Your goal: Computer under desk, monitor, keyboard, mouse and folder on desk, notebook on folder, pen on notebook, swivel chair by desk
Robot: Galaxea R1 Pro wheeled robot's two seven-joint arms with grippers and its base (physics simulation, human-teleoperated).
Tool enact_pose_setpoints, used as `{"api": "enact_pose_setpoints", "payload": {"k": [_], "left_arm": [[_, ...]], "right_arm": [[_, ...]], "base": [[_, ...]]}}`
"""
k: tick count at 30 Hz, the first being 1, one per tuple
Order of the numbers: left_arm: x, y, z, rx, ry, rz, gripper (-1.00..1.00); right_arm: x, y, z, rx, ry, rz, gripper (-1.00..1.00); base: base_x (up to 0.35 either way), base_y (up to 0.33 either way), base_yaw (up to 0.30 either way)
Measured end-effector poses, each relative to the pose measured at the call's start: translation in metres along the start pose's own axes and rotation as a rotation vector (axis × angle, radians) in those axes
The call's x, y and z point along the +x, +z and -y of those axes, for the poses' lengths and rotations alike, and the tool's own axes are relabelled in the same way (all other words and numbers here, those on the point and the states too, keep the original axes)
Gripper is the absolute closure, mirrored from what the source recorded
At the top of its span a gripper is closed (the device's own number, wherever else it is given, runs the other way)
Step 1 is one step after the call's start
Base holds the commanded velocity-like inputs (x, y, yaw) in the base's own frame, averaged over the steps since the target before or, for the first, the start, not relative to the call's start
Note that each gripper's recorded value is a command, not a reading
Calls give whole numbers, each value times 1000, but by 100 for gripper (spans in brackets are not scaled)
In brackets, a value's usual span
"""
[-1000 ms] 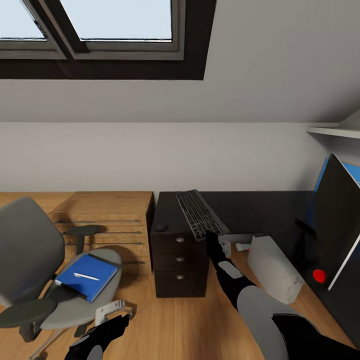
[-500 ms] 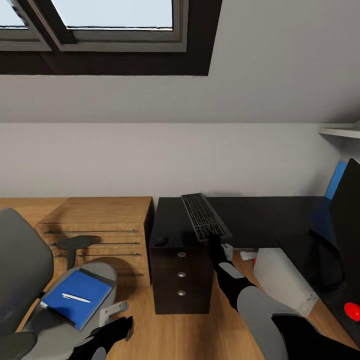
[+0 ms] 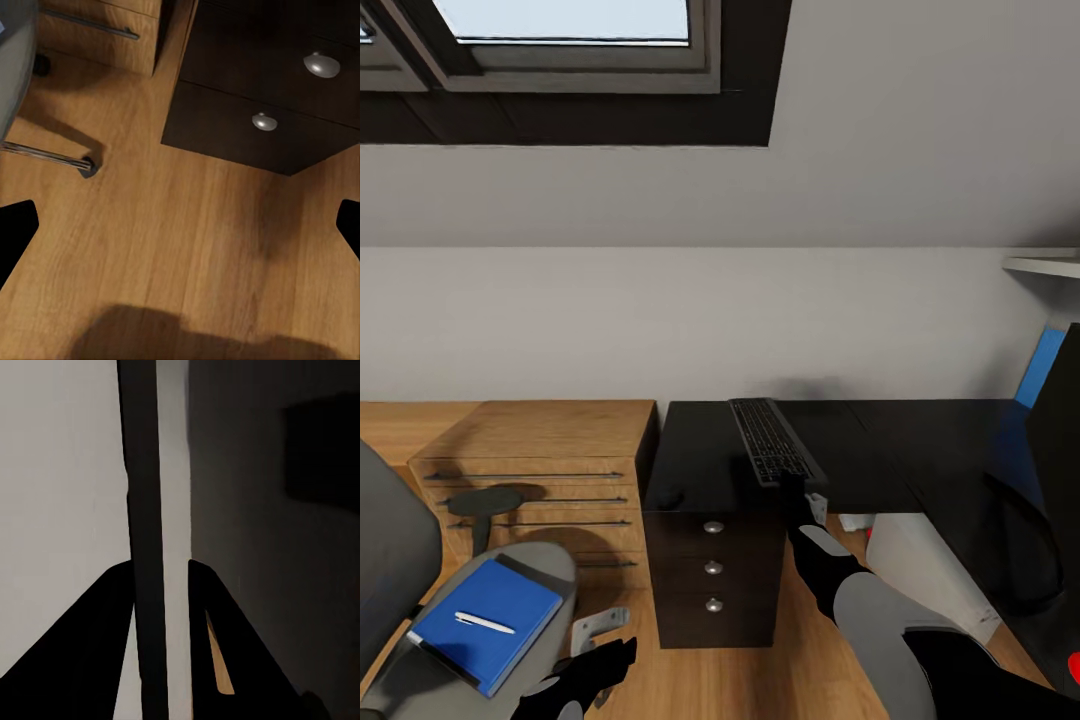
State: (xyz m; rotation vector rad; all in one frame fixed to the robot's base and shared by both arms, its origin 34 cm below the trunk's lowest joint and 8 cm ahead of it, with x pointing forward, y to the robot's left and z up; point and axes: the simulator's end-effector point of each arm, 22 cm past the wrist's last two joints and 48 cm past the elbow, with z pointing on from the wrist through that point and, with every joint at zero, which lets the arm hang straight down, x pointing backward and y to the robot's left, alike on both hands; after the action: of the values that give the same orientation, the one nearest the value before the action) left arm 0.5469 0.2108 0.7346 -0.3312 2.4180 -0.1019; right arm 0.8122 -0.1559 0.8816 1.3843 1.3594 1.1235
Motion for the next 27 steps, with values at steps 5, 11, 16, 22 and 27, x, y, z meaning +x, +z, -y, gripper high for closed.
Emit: {"api": "enact_pose_setpoints", "payload": {"k": [5,11,16,22,27], "left_arm": [[0,0,0,0,1,0,-100],[0,0,0,1,-1,0,-100],[-13,-5,6,18,-14,27,-100],[-15,-7,13,51,-60,25,-100],[-10,0,11,54,-75,19,-100]], "right_arm": [[0,0,0,0,0,1,100],[0,0,0,0,0,2,100],[-18,-1,3,10,9,76,100],[-30,-1,9,21,62,127,100],[-30,0,20,27,65,128,100]], "base": [[2,-2,0],[0,0,0],[0,0,0],[0,0,0],[0,0,0]]}}
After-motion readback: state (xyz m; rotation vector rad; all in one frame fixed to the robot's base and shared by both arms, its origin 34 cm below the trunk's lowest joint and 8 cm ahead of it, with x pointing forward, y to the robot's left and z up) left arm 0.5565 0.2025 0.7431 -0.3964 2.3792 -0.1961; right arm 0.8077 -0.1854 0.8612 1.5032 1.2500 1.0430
